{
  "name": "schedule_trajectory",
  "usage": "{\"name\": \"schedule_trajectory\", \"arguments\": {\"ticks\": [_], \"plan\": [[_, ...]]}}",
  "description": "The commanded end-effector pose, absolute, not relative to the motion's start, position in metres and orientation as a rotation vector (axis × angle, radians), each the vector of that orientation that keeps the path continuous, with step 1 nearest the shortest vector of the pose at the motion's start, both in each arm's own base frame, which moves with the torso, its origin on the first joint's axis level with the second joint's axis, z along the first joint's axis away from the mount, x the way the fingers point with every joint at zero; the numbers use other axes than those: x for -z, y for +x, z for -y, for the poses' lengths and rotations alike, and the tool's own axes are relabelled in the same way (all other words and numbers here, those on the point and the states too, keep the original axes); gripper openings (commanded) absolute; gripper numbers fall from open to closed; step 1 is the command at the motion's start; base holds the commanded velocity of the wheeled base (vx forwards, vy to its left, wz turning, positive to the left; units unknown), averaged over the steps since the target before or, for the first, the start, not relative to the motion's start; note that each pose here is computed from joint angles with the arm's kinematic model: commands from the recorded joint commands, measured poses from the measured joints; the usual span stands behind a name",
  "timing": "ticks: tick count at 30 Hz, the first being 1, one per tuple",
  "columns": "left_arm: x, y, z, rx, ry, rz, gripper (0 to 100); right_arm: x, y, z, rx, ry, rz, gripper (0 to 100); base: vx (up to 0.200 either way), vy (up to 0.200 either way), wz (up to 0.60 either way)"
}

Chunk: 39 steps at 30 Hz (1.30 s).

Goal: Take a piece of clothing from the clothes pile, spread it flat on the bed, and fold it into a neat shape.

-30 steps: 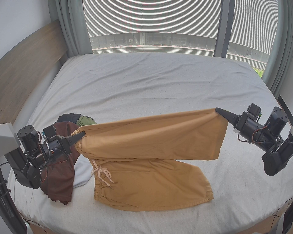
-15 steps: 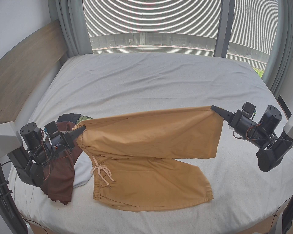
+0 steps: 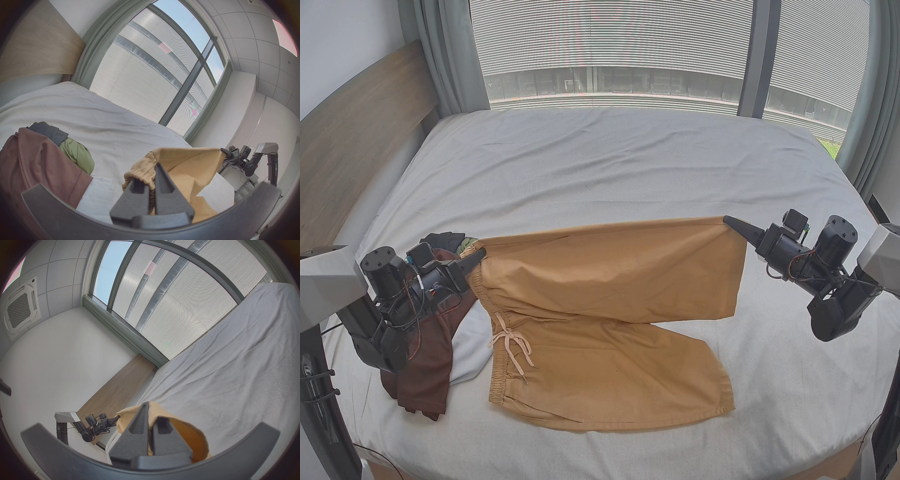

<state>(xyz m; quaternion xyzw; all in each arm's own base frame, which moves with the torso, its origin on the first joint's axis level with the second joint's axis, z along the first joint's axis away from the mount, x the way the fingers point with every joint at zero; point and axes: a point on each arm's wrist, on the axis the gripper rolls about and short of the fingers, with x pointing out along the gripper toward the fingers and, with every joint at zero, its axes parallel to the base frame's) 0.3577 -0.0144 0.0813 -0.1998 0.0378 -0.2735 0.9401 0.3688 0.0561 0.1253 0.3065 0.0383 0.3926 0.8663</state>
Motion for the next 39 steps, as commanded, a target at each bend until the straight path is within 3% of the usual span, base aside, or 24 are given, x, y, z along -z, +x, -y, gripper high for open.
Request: {"name": "schedule_trajectory", "arguments": {"ticks": [1,39], "plan": [[-0.072,0.370,0.014,0.544,-0.411,-0.074,0,-0.109,0.386,-0.054,-0.808,0.648,-0.093,0,0.000,0.000,0.00],[-0.038,0.437,0.025,0.510,-0.503,-0.002,0,-0.056,0.460,-0.055,-0.792,0.649,-0.078,0,0.000,0.000,0.00]]}}
